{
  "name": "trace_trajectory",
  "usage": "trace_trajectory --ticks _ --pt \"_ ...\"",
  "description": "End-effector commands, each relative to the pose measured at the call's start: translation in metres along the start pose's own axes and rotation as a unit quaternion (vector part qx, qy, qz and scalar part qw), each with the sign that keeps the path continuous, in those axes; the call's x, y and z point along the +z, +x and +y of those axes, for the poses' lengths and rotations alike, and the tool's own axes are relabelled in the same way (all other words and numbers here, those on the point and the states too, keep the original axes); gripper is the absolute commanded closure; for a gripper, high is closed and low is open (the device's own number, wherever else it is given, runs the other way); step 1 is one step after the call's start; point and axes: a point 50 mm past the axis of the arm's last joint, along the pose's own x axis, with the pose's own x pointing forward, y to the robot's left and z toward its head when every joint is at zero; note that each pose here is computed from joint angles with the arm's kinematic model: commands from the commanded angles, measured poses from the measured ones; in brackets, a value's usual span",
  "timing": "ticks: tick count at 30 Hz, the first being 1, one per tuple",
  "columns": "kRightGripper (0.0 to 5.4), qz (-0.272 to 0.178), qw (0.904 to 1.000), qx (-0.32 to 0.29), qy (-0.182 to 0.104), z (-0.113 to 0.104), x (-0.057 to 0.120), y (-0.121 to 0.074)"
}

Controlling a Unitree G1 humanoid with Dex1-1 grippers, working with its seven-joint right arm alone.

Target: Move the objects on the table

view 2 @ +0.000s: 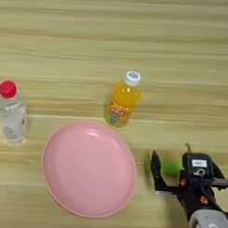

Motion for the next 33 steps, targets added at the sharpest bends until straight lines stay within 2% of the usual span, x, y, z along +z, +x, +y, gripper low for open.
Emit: trace_trajectory --ticks 1,11,16,24,33 --pt "0.03 -0.04 0.9978 -0.016 -0.051 -0.013 0.022 -0.006" --pt "0.03 -0.009 0.9951 -0.028 -0.095 -0.032 0.025 -0.025" --pt "0.03 0.014 0.9915 -0.03 -0.126 -0.041 0.027 -0.032" --pt "0.03 0.05 0.9887 0.004 -0.141 -0.032 0.017 -0.034" --pt "0.03 0.061 0.9863 0.033 -0.15 -0.019 0.005 -0.024"
